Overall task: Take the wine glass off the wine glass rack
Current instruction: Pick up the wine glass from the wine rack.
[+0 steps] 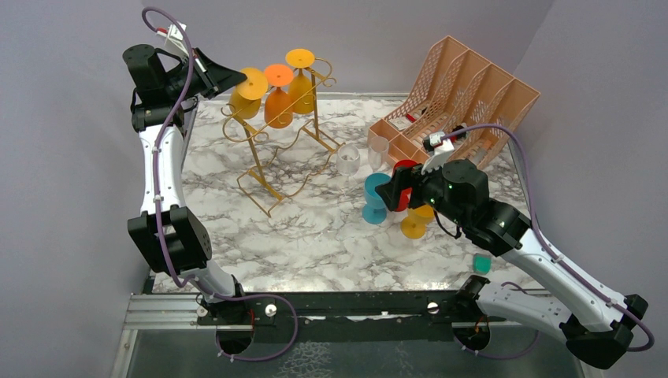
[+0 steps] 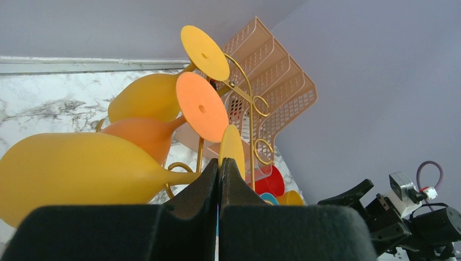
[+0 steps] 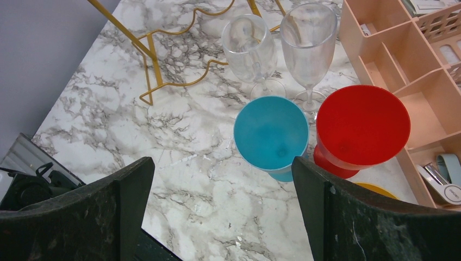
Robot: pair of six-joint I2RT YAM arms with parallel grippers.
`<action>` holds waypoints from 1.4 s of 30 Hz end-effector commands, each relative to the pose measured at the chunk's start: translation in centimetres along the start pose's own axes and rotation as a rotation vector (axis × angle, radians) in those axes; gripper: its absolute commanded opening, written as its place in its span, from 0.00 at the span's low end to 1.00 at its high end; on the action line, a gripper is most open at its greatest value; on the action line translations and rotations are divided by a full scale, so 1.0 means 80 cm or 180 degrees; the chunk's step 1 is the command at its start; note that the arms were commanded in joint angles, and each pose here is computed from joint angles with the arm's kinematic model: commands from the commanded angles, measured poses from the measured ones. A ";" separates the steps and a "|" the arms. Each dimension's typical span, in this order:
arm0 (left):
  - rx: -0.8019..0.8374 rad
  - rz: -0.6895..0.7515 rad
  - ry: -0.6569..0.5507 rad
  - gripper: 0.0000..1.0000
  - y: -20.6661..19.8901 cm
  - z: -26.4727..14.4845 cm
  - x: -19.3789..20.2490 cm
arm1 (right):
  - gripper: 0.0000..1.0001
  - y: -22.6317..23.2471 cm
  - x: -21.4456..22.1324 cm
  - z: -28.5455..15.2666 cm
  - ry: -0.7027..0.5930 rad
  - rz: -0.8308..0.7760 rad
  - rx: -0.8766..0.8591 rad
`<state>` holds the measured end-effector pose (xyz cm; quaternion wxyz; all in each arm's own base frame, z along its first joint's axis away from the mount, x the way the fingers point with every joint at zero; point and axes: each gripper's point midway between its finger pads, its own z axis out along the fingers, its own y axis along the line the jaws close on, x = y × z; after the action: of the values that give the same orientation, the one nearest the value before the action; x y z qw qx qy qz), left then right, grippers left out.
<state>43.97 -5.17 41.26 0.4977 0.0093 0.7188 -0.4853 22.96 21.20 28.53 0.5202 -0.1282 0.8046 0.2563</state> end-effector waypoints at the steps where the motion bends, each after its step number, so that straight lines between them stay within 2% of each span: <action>1: 0.0017 0.0210 -0.0243 0.00 -0.008 -0.001 -0.029 | 1.00 0.001 -0.015 -0.004 -0.0092 0.0011 0.0022; 24: 0.0023 -0.0098 -0.0230 0.00 0.022 0.010 -0.029 | 1.00 0.000 -0.015 0.001 -0.0091 -0.0009 0.0052; 27: 0.0014 -0.0185 -0.0209 0.00 0.038 0.016 -0.028 | 0.99 0.001 -0.015 0.001 -0.0088 -0.0009 0.0039; 34: 0.0016 -0.0236 -0.0292 0.00 0.046 0.014 -0.034 | 1.00 0.002 -0.015 0.002 -0.0081 -0.0001 0.0026; 40: 0.0061 -0.0235 -0.0583 0.00 0.041 -0.001 -0.055 | 1.00 0.002 -0.017 -0.001 -0.0100 0.0021 0.0029; 42: 0.0129 -0.0185 -0.0656 0.00 0.019 -0.012 -0.064 | 1.00 0.002 -0.017 -0.001 -0.0095 0.0023 0.0028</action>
<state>48.31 -1.98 39.29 0.5020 -0.0651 0.6931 -0.5132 23.24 21.38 27.98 0.5149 -0.1287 0.8098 0.2503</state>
